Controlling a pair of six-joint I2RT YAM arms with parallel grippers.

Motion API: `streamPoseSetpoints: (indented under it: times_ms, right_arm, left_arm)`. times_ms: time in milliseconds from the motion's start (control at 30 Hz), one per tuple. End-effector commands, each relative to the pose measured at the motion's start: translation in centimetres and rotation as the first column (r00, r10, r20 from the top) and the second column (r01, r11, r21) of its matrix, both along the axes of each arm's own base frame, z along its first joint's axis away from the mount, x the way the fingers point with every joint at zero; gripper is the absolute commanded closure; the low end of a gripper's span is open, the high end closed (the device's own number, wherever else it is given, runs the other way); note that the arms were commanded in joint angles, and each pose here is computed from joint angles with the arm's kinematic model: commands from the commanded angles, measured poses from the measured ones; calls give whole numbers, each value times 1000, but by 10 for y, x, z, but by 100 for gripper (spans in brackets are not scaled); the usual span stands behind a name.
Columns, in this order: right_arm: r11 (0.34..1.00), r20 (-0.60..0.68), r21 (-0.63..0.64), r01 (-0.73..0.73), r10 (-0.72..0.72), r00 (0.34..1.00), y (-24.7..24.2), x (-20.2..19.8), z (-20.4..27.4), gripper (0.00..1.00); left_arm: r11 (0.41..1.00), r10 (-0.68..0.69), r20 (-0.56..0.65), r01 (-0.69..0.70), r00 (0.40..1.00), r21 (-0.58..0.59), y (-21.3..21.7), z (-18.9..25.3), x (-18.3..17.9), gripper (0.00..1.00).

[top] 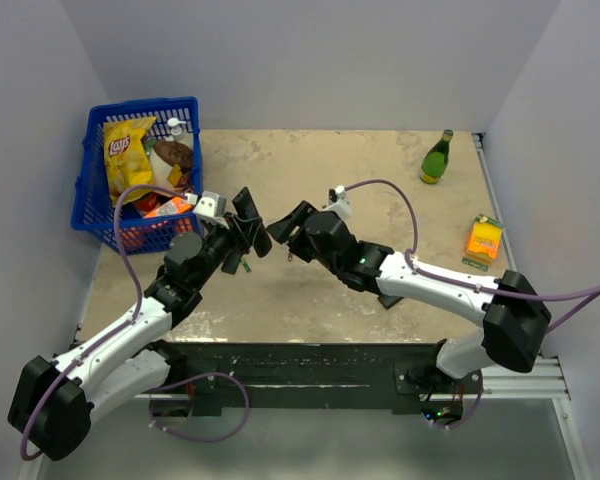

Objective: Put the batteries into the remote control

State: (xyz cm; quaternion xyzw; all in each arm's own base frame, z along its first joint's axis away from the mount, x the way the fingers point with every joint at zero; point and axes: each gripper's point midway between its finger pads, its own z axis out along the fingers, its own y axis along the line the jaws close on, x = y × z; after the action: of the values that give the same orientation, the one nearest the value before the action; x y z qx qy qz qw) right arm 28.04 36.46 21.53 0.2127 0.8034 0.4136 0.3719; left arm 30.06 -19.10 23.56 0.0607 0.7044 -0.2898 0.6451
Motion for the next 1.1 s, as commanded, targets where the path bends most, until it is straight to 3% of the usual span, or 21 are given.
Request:
streamPoseSetpoints:
  times_ms: [0, 1067]
  right_arm:
    - [1000, 18, -8, 28, -28, 999, 1, 9, 8, 38]
    - [998, -12, 8, -61, 61, 998, 30, 8, -2, 43]
  left_arm:
    - [998, 38, 86, -34, 996, -46, 3, 40, 5, 100]
    - [999, 4, 93, -1, 996, -35, -2, 41, 4, 100]
